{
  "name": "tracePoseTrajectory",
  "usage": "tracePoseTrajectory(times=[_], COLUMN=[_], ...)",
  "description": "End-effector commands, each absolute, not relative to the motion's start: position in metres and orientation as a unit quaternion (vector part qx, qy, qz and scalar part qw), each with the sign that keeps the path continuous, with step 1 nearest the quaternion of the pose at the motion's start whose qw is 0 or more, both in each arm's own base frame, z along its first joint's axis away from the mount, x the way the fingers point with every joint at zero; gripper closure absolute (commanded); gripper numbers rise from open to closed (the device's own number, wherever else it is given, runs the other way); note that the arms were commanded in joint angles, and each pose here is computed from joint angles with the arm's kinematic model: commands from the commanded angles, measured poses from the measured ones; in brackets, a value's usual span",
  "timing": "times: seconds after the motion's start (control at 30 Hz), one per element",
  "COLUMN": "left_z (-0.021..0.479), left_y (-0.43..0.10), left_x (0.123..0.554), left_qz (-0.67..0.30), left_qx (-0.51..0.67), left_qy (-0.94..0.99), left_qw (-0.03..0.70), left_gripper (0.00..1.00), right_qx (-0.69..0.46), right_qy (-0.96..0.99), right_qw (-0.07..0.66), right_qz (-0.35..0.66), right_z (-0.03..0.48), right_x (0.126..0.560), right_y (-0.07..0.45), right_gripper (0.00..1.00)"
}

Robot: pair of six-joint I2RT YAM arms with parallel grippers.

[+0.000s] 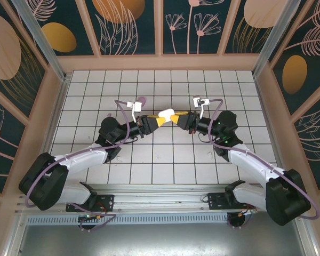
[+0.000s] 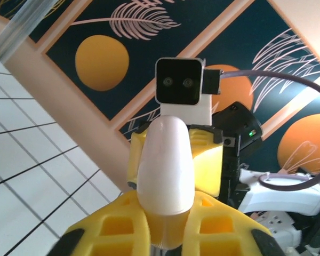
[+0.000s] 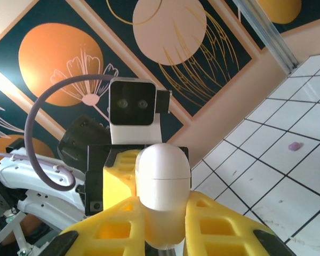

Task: Insert wireless bluetooth earbuds into charging case

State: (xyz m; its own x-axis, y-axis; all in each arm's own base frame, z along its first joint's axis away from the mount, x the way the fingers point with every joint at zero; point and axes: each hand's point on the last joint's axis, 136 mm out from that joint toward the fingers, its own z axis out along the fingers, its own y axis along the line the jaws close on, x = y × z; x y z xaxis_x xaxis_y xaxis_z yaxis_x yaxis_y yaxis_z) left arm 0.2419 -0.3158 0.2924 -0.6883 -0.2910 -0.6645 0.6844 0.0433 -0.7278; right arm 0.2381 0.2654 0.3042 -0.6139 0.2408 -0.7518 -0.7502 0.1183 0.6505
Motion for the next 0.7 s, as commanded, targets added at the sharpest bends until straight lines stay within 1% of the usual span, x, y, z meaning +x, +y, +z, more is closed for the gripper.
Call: tracePoseTrajectory(times=[0.0,0.07,0.13,0.17,0.2,0.33,0.4,0.53,0.67], left_z=[0.306,0.299,0.299,0.3,0.299,0.29,0.283,0.279,0.274], left_y=[-0.319,-0.316,-0.31,-0.307,-0.303,-0.286,-0.277,-0.268,-0.26], left_x=[0.234,0.238,0.238,0.237,0.236,0.235,0.237,0.226,0.217], left_qz=[-0.643,-0.608,-0.582,-0.569,-0.557,-0.482,-0.442,-0.396,-0.352], left_qx=[0.205,0.211,0.22,0.226,0.228,0.258,0.274,0.33,0.377], left_qy=[0.627,0.651,0.662,0.665,0.67,0.687,0.695,0.67,0.646], left_qw=[0.39,0.402,0.417,0.428,0.434,0.479,0.497,0.535,0.563], left_gripper=[0.94,0.95,0.95,0.99,1.0,1.0,1.0,1.0,1.0], right_qx=[-0.198,-0.196,-0.205,-0.211,-0.214,-0.226,-0.232,-0.261,-0.311], right_qy=[0.66,0.672,0.678,0.682,0.686,0.703,0.712,0.712,0.703], right_qw=[0.392,0.401,0.408,0.411,0.415,0.433,0.437,0.441,0.429], right_qz=[0.61,0.591,0.576,0.567,0.558,0.518,0.498,0.48,0.475], right_z=[0.299,0.3,0.306,0.308,0.31,0.321,0.322,0.328,0.323], right_x=[0.241,0.244,0.243,0.242,0.242,0.243,0.244,0.237,0.221], right_y=[0.269,0.267,0.265,0.264,0.262,0.256,0.254,0.26,0.277], right_gripper=[0.72,0.62,0.54,0.51,0.49,0.42,0.4,0.39,0.42])
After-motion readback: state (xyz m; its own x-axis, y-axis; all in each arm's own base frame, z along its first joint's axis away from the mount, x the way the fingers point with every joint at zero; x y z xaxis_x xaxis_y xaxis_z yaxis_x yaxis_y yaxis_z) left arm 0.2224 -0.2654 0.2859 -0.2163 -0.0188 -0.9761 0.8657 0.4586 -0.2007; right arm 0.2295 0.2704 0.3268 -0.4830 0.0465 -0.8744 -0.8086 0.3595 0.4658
